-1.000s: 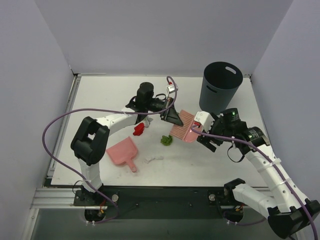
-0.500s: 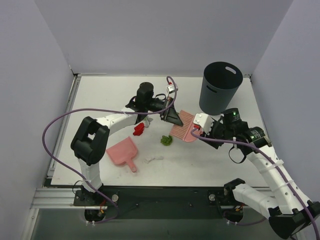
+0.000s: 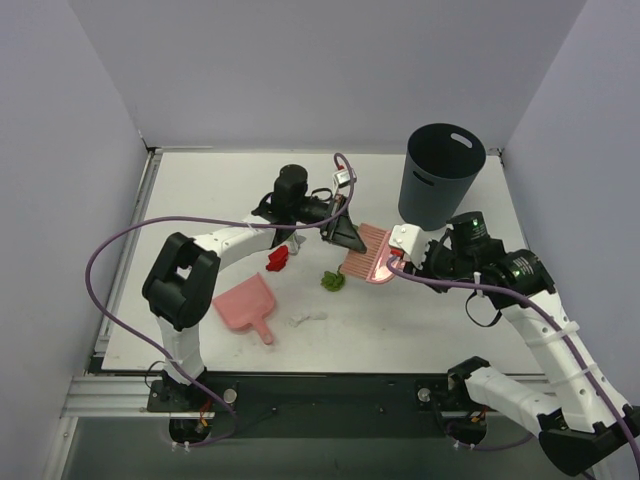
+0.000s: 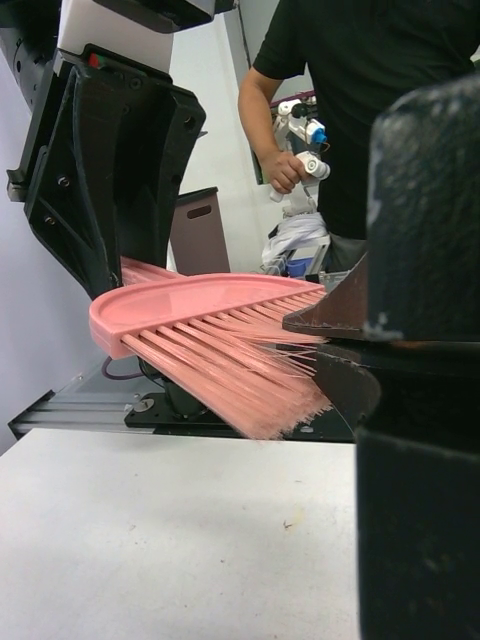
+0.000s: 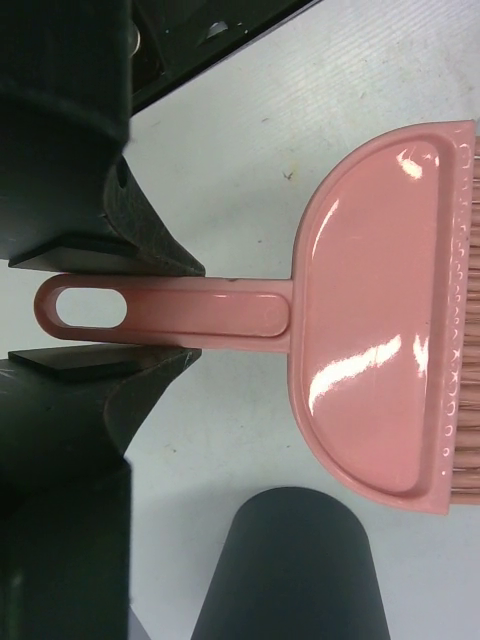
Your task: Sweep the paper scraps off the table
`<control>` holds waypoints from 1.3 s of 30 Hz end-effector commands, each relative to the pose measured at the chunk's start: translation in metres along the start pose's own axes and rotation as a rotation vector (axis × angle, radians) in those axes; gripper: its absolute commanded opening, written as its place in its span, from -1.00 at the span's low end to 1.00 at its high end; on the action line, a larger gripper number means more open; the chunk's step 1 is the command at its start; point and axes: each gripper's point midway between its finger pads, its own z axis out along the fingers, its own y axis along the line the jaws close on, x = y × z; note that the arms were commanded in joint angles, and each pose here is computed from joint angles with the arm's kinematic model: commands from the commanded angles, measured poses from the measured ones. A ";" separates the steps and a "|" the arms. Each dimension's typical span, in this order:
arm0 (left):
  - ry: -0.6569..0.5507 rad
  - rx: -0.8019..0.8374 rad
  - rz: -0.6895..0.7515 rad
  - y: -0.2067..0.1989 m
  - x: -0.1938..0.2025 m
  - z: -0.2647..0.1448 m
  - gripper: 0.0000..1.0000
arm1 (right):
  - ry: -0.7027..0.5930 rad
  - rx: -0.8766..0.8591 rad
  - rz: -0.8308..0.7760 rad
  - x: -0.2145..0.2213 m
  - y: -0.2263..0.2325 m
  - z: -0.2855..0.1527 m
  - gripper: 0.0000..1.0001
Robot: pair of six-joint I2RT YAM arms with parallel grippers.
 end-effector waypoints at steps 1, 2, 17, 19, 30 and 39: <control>0.003 0.028 0.074 -0.006 -0.009 -0.001 -1.00 | -0.008 -0.048 -0.001 -0.006 0.008 -0.006 -0.92; 0.001 0.027 0.076 -0.007 -0.010 -0.001 -1.00 | -0.005 -0.049 0.001 -0.005 0.008 -0.006 -0.98; -0.171 -0.141 0.145 0.011 -0.034 -0.038 -0.10 | 0.010 -0.101 0.162 -0.015 0.015 -0.010 -1.00; -0.211 -0.262 0.217 0.018 -0.042 -0.061 -0.03 | 0.024 -0.112 0.205 -0.013 0.019 -0.009 -1.00; 0.082 -0.753 1.624 -0.017 0.037 -0.073 0.19 | 0.098 -0.273 0.528 -0.022 0.040 -0.002 -1.00; 0.100 -0.650 1.921 -0.030 0.044 -0.013 0.06 | 0.076 -0.342 0.613 -0.046 0.030 0.007 -1.00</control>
